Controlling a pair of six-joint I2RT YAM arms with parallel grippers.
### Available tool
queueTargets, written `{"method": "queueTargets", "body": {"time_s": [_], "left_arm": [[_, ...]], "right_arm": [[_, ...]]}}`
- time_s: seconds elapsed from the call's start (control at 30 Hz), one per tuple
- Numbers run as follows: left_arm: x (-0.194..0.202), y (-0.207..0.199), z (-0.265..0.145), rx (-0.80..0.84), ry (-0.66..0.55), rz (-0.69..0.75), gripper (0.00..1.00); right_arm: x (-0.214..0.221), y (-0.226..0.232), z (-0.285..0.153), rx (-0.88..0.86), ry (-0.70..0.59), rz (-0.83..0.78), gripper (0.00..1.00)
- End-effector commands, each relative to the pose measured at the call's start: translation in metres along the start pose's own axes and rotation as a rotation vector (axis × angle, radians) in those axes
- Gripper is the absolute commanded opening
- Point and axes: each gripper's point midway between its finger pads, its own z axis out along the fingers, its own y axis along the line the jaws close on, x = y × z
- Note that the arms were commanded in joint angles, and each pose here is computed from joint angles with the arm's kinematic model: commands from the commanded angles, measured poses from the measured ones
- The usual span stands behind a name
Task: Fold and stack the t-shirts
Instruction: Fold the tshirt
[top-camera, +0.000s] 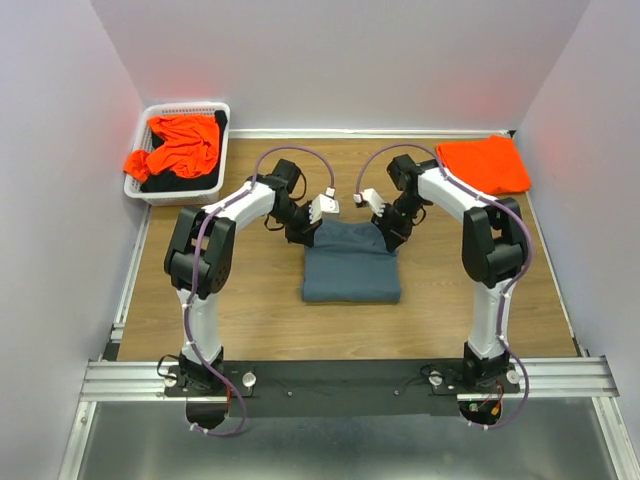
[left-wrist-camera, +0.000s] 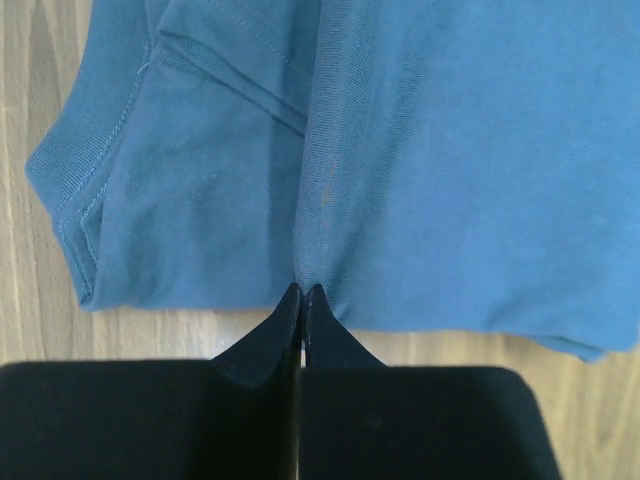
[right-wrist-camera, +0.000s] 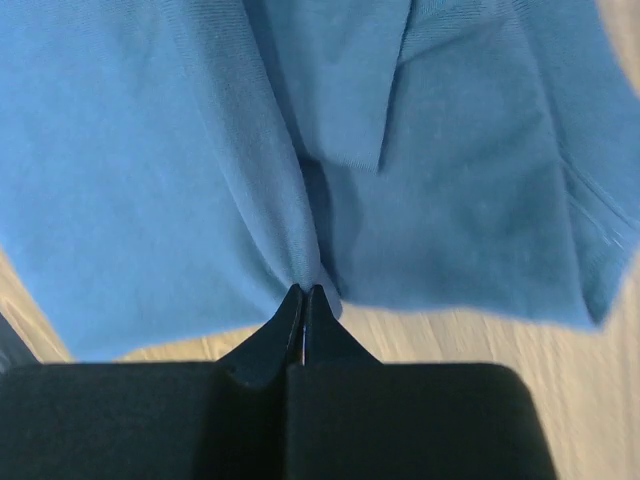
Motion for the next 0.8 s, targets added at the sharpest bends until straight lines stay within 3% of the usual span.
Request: {"method": "queueTargets", "body": {"time_s": [0.0,0.17,0.37,0.43,0.47,0.6,0.77], "left_arm": [[0.003,0.015,0.006,-0.041,-0.012,0.016,0.08],[0.015,-0.007,0.009,-0.014,-0.005,0.016,0.10],[0.031,-0.064,0.005,0.061,0.008,0.025,0.13],[0.028,-0.080,-0.006,0.070,-0.007,0.045,0.25],[0.026,-0.085,-0.011,0.074,-0.010,0.053,0.30],[-0.014,-0.096,-0.040,0.044,-0.094,0.147,0.52],[-0.064,-0.103,-0.037,0.025,-0.166,0.264,0.54]], "right_arm": [[-0.003,-0.005,0.017,-0.033,-0.033,0.071,0.00],[0.007,0.024,0.033,-0.140,-0.054,0.184,0.01],[0.024,0.078,0.024,-0.204,-0.091,0.239,0.04],[0.018,0.094,0.007,-0.209,-0.127,0.255,0.33],[0.017,0.099,0.002,-0.211,-0.136,0.267,0.37],[-0.009,0.090,-0.032,-0.162,-0.224,0.324,0.44],[-0.055,0.070,-0.050,-0.245,-0.357,0.391,0.41]]}}
